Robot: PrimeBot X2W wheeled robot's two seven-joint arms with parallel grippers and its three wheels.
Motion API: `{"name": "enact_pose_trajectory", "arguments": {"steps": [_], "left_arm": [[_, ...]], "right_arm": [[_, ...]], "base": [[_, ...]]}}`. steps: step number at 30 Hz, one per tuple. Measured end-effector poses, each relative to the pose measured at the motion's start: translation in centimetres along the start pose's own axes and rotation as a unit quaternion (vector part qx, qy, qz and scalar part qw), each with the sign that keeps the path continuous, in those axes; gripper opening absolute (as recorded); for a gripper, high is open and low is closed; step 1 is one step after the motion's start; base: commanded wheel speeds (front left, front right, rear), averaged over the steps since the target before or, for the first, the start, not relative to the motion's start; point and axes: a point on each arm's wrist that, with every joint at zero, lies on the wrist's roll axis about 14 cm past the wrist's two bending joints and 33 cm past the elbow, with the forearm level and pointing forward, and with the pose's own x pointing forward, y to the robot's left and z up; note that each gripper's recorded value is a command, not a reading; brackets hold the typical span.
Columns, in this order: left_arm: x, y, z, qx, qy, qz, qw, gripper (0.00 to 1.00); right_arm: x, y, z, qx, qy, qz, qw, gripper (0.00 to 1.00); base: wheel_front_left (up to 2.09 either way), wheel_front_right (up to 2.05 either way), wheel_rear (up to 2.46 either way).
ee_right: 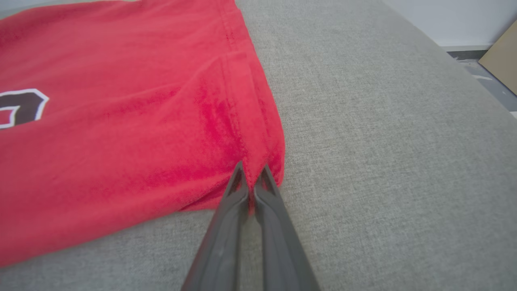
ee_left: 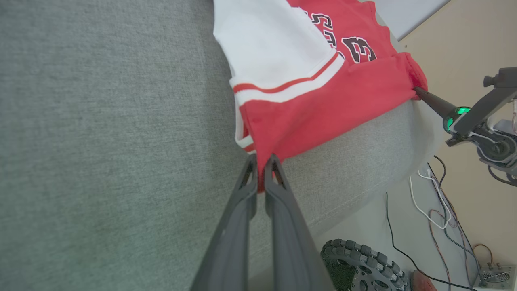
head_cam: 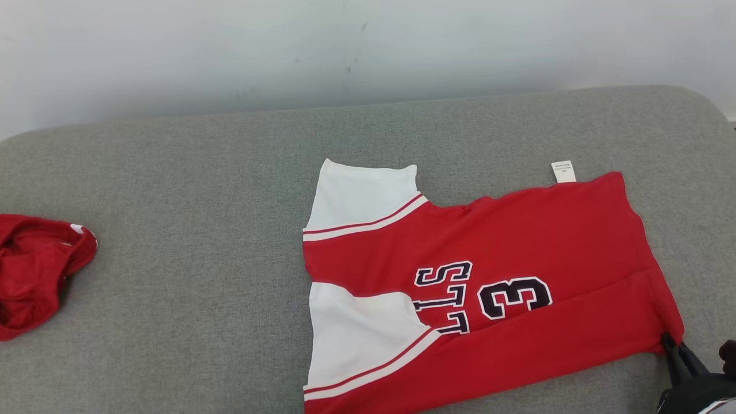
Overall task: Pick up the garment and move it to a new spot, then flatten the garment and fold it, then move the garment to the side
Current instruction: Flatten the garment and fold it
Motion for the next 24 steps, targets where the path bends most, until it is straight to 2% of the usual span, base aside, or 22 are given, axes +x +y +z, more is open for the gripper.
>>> {"name": "enact_pose_trajectory", "arguments": {"steps": [15, 22, 23, 24], "left_arm": [[-1.2, 0.8, 0.0, 0.029, -0.006, 0.028, 0.999, 0.00], [-0.9, 0.3, -0.6, 0.027, 0.001, 0.024, 0.999, 0.00], [-0.8, 0.3, -0.7, 0.028, 0.002, 0.025, 0.999, 0.04], [-0.8, 0.3, -0.7, 0.028, 0.002, 0.025, 0.999, 0.10]], "right_arm": [[-3.4, 1.1, -3.3, 0.015, 0.037, 0.026, 0.999, 0.00], [-4.0, 1.1, -3.1, 0.023, 0.036, 0.028, 0.999, 0.00], [-4.0, 1.0, -3.0, 0.022, 0.034, 0.027, 0.999, 0.37], [-4.1, 0.9, -2.8, 0.021, 0.032, 0.027, 0.999, 0.42]], "base": [[0.00, 0.00, 0.00], [0.00, 0.00, 0.00], [0.00, 0.00, 0.00], [0.00, 0.00, 0.00]]}}
